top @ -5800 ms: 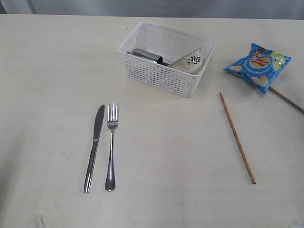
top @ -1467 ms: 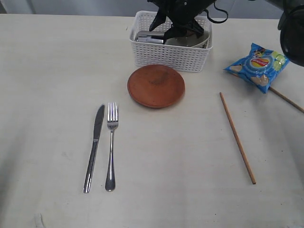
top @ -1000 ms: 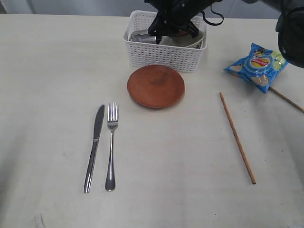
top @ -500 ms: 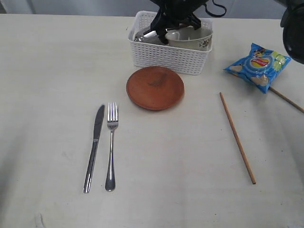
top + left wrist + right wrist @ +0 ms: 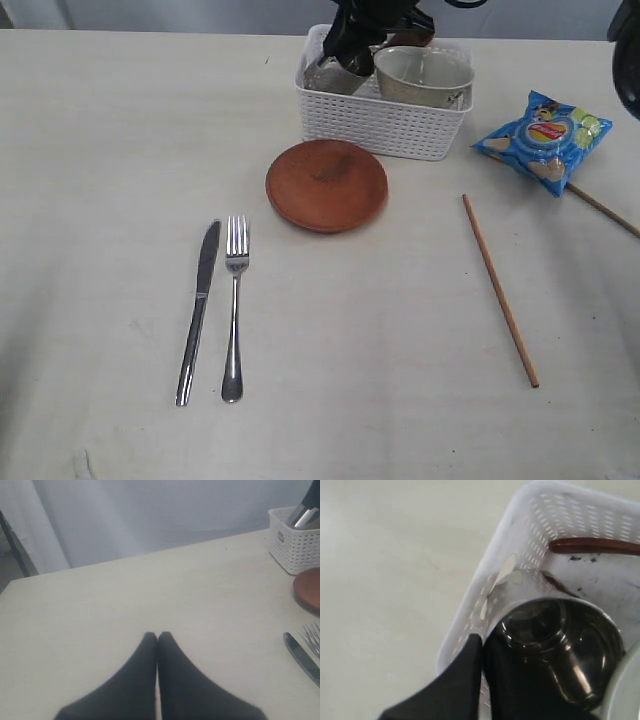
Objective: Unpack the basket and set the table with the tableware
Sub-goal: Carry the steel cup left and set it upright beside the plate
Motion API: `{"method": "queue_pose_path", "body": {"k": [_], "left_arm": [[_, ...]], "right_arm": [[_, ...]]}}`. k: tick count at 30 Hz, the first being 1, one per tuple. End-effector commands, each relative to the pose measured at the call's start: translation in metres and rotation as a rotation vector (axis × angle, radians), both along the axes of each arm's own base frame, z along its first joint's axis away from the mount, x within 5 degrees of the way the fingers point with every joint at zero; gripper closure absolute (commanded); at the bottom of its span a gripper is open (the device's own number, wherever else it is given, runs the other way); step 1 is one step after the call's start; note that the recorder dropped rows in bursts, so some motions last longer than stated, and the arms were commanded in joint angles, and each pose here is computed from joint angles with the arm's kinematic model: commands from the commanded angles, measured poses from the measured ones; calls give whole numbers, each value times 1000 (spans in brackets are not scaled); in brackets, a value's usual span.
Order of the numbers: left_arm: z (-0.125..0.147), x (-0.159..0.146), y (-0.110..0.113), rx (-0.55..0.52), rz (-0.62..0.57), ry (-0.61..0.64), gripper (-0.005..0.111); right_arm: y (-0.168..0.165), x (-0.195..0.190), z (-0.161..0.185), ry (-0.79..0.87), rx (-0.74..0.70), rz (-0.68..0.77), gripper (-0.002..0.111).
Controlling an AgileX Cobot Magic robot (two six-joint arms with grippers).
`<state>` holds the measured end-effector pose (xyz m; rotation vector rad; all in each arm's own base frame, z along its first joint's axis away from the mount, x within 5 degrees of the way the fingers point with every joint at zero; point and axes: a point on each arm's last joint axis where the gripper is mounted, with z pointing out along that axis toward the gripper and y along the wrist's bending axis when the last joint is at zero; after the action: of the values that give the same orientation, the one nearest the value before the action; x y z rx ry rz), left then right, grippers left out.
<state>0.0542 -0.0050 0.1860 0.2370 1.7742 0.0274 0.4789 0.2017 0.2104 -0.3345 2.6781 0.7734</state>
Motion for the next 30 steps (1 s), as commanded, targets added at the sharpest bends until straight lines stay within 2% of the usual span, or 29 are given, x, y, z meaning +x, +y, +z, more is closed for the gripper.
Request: {"method": "queue_pose_path", "body": {"k": [1, 9, 21, 30], "left_arm": [[0, 0, 0, -18, 4, -6, 107], [0, 0, 0, -18, 4, -6, 107], [0, 0, 0, -18, 4, -6, 107], [0, 0, 0, -18, 4, -6, 107]], "right_arm": [[3, -4, 17, -74, -19, 51, 109], [4, -10, 40, -176, -62, 112, 109], [4, -12, 43, -170, -61, 118, 109], [15, -15, 51, -162, 92, 131, 109]]}}
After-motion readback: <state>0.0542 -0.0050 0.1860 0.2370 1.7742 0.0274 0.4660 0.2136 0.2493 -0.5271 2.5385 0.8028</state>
